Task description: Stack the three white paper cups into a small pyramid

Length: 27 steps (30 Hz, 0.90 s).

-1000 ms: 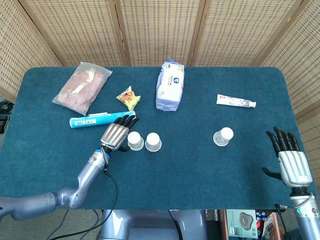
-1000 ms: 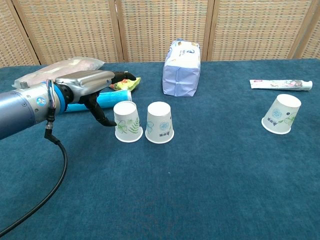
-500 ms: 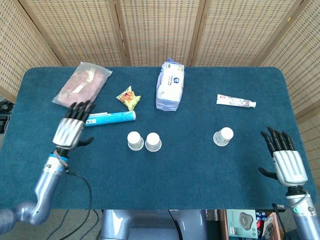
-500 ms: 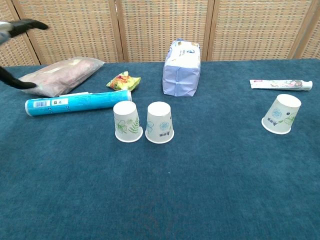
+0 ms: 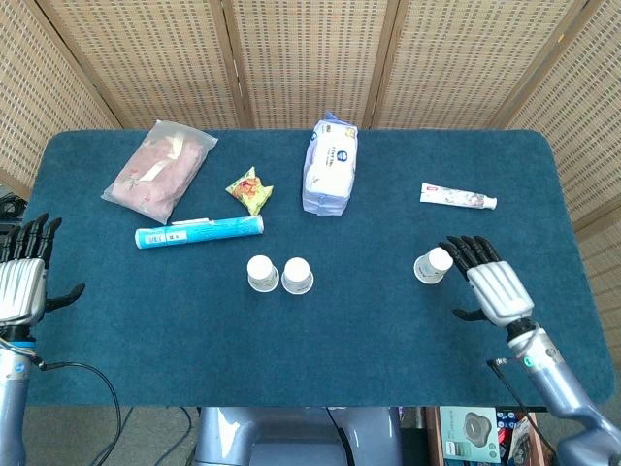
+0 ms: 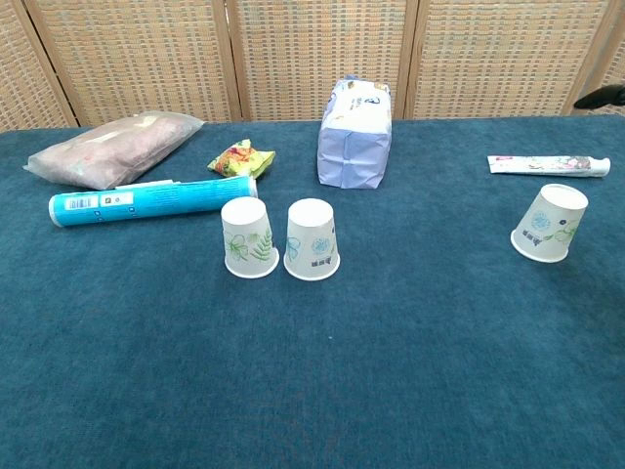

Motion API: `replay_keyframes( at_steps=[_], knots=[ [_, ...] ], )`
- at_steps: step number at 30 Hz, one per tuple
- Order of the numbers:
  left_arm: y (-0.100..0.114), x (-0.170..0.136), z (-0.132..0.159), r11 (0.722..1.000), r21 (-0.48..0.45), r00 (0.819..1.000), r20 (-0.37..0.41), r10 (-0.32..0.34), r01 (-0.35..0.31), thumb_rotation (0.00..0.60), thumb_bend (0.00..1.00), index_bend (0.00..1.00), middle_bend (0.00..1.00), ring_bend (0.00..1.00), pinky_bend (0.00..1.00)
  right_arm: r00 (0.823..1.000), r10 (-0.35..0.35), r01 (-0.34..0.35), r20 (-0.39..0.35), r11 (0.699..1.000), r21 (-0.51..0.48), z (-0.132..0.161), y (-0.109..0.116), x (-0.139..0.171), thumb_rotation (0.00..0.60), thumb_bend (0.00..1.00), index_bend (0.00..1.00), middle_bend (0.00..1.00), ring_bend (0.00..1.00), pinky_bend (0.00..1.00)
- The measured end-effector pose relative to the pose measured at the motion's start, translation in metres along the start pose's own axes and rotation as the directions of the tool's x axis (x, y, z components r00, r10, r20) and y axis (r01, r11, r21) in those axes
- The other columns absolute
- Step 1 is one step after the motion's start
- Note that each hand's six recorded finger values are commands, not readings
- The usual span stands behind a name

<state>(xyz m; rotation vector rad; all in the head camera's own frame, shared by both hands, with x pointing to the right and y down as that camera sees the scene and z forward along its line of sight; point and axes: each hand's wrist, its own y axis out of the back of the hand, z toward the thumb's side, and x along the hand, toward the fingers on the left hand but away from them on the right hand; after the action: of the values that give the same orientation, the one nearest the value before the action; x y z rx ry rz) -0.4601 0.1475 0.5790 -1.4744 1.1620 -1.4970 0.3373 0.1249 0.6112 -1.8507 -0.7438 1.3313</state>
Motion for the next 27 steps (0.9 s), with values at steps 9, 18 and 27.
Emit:
replay_keyframes(
  at_steps=[9, 18, 27],
  knots=[
    [0.014, -0.013, -0.011, 1.000, 0.013, 1.000, -0.001, 0.021, -0.021, 0.600, 0.21, 0.00, 0.00, 0.00, 0.00, 0.991, 0.103, -0.101, 0.081, 0.994, -0.029, -0.014, -0.028, -0.070, 0.600, 0.02, 0.12, 0.25, 0.15, 0.19],
    [0.018, -0.015, -0.013, 1.000, 0.011, 1.000, -0.009, 0.017, -0.017, 0.600, 0.21, 0.00, 0.00, 0.00, 0.00, 0.986, 0.108, -0.108, 0.125, 0.994, -0.007, -0.018, -0.043, -0.093, 0.600, 0.18, 0.32, 0.44, 0.34, 0.42],
    [0.013, -0.012, -0.012, 1.000, 0.012, 1.000, -0.012, -0.005, 0.005, 0.600, 0.21, 0.00, 0.00, 0.00, 0.00, 0.984, 0.109, -0.110, 0.141, 0.994, -0.006, -0.023, -0.050, -0.096, 0.600, 0.31, 0.40, 0.52, 0.42, 0.54]
  ],
)
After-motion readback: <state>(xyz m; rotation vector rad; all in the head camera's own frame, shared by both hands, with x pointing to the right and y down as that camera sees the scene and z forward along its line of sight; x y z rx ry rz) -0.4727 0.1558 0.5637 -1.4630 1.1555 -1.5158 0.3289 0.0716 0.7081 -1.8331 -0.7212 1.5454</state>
